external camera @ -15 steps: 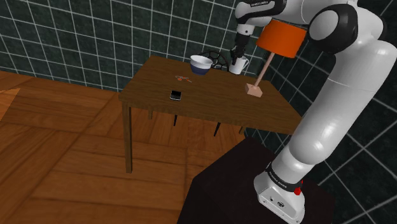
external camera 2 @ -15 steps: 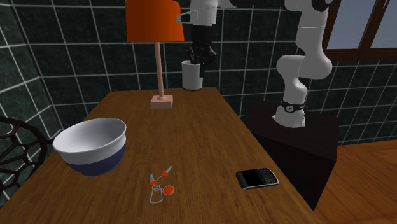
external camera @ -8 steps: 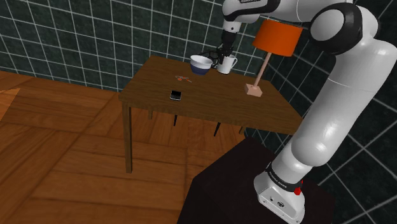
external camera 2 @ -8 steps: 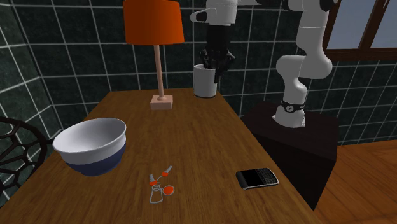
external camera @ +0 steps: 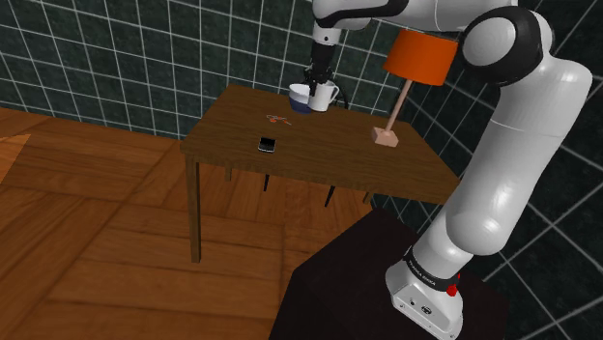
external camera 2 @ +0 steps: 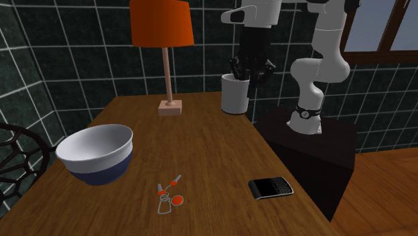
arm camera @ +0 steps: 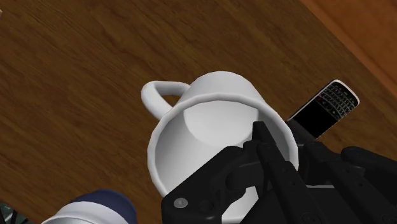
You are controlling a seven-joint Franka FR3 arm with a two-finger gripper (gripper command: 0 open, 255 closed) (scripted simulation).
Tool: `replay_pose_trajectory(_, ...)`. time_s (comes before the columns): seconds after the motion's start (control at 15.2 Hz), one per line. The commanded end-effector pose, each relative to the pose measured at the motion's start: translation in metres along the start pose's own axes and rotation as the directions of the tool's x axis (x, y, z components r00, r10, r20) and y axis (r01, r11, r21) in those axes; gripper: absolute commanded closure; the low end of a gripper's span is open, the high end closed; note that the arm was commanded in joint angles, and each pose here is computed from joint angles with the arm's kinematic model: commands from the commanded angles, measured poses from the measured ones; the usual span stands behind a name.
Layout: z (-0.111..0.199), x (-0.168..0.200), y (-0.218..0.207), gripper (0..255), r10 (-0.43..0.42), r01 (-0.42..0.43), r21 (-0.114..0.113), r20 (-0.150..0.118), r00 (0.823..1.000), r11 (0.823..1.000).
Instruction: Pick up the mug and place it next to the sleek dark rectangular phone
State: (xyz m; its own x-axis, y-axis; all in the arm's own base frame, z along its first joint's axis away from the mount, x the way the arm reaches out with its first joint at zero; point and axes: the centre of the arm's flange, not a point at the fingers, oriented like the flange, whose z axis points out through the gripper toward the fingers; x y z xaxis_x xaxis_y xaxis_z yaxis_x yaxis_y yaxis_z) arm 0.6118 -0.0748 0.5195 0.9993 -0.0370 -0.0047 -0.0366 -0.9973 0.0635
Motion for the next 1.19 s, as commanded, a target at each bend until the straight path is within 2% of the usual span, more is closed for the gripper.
replay_pose_trajectory(0.0, 0.002, 0.007, -0.009, 255, 0.001, -0.001, 0.000, 0.000, 1.000, 1.000)
replay_pose_trajectory(1.12, 0.092, 0.007, -0.014, 255, 0.001, -0.001, 0.000, 0.000, 1.000, 1.000)
